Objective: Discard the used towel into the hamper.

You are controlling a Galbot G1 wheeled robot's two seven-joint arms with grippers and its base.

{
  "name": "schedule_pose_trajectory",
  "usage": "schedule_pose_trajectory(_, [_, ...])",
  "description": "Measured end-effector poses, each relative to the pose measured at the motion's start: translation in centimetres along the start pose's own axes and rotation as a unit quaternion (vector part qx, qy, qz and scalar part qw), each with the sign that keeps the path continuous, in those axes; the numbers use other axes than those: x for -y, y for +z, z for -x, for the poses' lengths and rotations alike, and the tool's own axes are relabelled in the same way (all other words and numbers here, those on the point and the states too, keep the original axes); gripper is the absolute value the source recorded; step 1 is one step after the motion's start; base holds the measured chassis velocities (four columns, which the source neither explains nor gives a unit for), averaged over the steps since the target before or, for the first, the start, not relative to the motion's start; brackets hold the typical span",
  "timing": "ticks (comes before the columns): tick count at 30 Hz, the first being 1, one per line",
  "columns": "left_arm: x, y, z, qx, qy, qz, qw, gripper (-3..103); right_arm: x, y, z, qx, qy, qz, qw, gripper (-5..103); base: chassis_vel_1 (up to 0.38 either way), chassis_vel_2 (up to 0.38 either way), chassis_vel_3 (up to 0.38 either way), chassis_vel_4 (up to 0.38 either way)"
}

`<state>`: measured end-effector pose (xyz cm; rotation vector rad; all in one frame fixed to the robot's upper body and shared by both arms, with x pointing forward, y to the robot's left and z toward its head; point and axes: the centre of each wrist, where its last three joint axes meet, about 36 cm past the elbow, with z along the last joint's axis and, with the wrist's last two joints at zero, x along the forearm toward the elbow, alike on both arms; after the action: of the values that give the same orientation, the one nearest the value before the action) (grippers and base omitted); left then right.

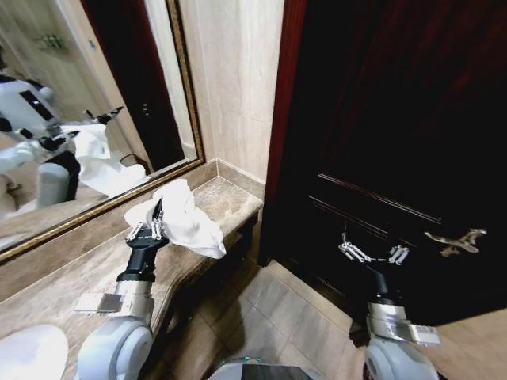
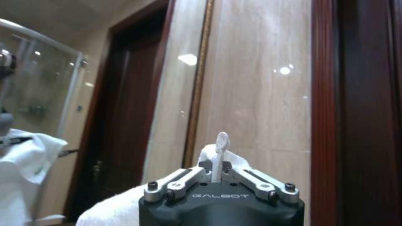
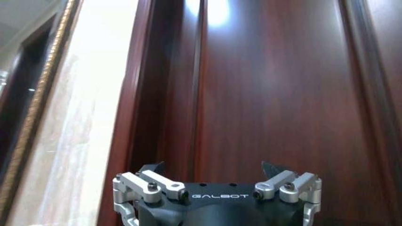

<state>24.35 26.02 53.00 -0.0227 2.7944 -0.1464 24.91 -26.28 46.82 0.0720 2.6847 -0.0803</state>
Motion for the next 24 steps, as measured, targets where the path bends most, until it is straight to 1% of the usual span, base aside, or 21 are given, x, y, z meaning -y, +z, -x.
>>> schedule_pose_trajectory(12, [0.2,0.1,0.0,-0.004,0.014,0.004,0.9999,2,0.1,0.4,-0.1,0.015,0.002,0.001,1.000,100,-0.098,-0.085,-0.098,-0.096])
schedule_pose_trajectory(13, [0.2,0.1,0.1,-0.002,0.017,0.004,0.9999,2,0.1,0.5,-0.1,0.015,0.002,0.001,1.000,100,-0.118,-0.117,-0.119,-0.126])
schedule_pose_trajectory(14, [0.1,0.1,0.1,0.011,0.023,0.006,0.9997,2,0.2,0.6,0.0,0.015,0.003,0.001,1.000,100,-0.110,-0.126,-0.128,-0.142])
schedule_pose_trajectory(15, [0.1,0.1,0.1,0.014,0.024,0.010,0.9996,2,0.2,0.6,0.0,0.016,0.003,0.001,1.000,100,-0.116,-0.126,-0.128,-0.142])
schedule_pose_trajectory(21, [0.0,0.1,0.0,0.013,0.031,0.016,0.9993,2,0.1,1.0,0.0,0.017,0.005,0.003,1.000,100,-0.085,-0.107,-0.089,-0.100])
schedule_pose_trajectory(22, [0.0,0.2,-0.1,0.006,0.047,0.009,0.9988,2,0.1,1.1,0.0,0.017,0.006,0.003,1.000,100,-0.068,-0.057,-0.023,-0.039])
schedule_pose_trajectory(23, [0.0,0.2,-0.3,-0.006,0.078,-0.006,0.9969,2,0.1,1.2,0.1,0.017,0.006,0.003,1.000,100,0.000,0.000,0.000,0.000])
schedule_pose_trajectory(24, [0.0,0.2,-0.3,-0.006,0.078,-0.006,0.9969,2,0.1,1.2,0.1,0.017,0.006,0.003,1.000,100,0.000,0.000,0.000,0.000])
